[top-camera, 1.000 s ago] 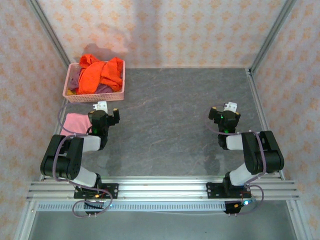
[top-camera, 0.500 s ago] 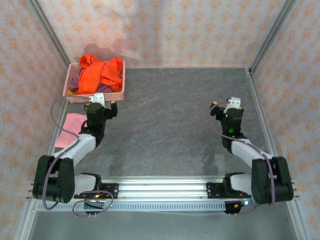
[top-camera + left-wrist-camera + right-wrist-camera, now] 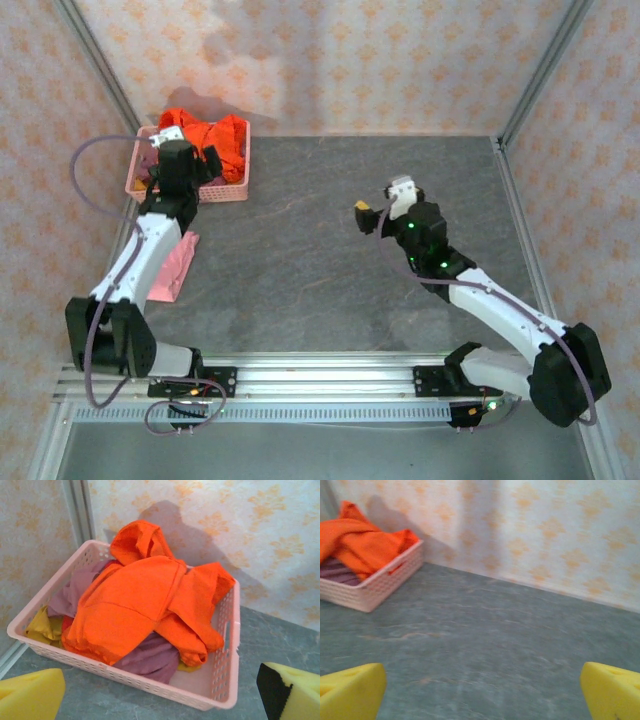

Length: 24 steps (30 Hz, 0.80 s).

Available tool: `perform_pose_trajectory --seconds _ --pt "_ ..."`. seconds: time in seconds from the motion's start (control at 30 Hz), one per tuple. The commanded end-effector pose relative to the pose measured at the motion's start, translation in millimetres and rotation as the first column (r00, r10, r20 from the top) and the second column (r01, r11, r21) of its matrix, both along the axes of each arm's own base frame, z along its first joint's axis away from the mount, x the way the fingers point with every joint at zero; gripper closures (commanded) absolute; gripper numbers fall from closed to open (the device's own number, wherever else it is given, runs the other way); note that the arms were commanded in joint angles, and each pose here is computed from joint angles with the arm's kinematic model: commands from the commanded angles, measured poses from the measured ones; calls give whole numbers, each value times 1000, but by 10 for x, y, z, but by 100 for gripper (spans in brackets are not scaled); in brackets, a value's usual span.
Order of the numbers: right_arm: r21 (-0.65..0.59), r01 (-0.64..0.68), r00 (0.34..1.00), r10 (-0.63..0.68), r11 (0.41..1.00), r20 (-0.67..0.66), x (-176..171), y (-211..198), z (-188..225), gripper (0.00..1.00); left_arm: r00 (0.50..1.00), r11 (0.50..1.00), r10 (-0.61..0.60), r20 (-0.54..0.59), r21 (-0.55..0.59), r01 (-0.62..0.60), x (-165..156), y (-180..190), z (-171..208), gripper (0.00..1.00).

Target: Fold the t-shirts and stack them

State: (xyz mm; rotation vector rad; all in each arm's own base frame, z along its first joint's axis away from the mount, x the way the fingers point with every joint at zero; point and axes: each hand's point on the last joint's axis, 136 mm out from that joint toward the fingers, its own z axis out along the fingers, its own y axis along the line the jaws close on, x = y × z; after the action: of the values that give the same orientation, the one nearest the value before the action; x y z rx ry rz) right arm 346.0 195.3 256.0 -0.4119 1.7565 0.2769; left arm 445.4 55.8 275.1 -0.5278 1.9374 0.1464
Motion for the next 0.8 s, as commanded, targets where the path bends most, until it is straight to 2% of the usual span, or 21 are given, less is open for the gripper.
perform_pose_trajectory --seconds 0.0,0.13,0.27,0.37,0.53,0.67,0.77 --pt "-6 -133 990 133 991 38 -81 439 190 1 982 990 123 -146 -54 -132 -11 260 -199 0" --pt "36 -259 965 257 965 52 -165 937 307 1 964 981 167 -209 -60 -183 231 465 -263 0" --pt "98 -339 940 333 936 71 -212 1291 384 1 928 971 180 -327 -89 -220 450 659 -471 0" --pt "133 -387 922 381 912 73 -235 1498 425 1 900 967 168 -403 -109 -230 650 730 -733 0" --pt "145 -437 900 432 888 67 -276 1715 427 1 881 965 148 -449 -128 -228 953 737 -961 1" --pt "170 -441 897 440 881 45 -289 1760 386 1 871 959 150 -468 -146 -244 1106 752 -1090 10" --pt "202 -443 894 446 873 31 -309 1768 347 1 872 954 137 -469 -176 -245 1165 713 -1170 29"
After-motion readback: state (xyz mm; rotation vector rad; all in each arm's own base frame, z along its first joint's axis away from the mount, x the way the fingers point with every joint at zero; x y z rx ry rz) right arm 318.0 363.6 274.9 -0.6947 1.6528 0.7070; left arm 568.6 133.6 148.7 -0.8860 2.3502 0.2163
